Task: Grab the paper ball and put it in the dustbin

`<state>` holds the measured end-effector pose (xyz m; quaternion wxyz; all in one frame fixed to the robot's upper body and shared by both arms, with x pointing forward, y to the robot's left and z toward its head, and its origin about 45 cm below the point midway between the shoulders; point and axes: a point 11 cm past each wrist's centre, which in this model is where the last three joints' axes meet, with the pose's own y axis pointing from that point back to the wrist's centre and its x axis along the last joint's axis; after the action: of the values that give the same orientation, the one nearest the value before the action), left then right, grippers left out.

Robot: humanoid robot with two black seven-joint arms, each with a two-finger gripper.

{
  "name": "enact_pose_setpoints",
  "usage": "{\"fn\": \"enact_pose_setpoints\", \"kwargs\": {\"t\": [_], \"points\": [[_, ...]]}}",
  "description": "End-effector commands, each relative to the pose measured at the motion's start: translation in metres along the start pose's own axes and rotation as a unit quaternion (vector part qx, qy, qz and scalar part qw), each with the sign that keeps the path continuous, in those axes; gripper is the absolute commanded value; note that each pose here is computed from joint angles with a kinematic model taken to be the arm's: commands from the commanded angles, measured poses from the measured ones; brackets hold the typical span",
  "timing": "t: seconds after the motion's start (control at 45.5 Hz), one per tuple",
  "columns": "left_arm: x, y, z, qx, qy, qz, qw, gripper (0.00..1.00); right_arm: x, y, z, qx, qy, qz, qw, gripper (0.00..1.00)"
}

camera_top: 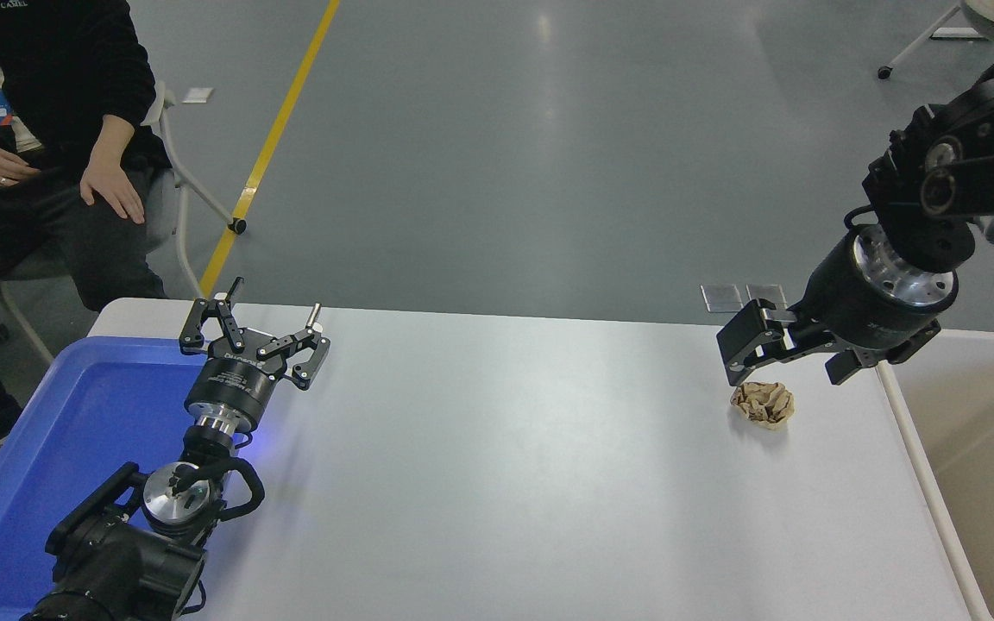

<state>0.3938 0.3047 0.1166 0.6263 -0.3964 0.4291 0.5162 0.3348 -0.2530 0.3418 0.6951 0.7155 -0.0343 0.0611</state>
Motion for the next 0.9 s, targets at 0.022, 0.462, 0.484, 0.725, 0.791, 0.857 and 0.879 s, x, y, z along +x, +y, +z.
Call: {"fn": "enact_pose_setpoints", "kwargs": {"t": [0.022,0.462,0.484,0.725,0.791,0.857,0.879], "points": [[0.000,-0.001,0.000,-0.005,0.006,-0.001,1.000,0.99,0.000,-0.001,0.001,0.001,-0.002,-0.001,1.000,1.00],[0.000,0.000,0.002,-0.007,0.003,0.000,1.000,0.99,0.012,-0.003,-0.006,-0.001,0.010,0.013,1.000,1.00],[-0.001,0.000,0.002,-0.007,0.003,-0.001,1.000,0.99,0.013,-0.003,-0.005,-0.002,0.010,0.016,1.000,1.00],[0.000,0.000,0.002,-0.007,0.003,0.000,1.000,0.99,0.051,-0.017,0.021,-0.036,0.025,0.100,0.994,1.00],[0.000,0.000,0.002,-0.007,0.003,0.000,1.000,0.99,0.065,-0.028,0.030,-0.041,0.026,0.133,0.990,1.00],[-0.001,0.000,0.002,-0.007,0.003,-0.001,1.000,0.99,0.084,-0.038,0.046,-0.050,0.028,0.180,0.982,1.00],[-0.001,0.000,0.002,-0.007,0.003,-0.002,1.000,0.99,0.088,-0.042,0.052,-0.053,0.029,0.191,0.980,1.00]]}}
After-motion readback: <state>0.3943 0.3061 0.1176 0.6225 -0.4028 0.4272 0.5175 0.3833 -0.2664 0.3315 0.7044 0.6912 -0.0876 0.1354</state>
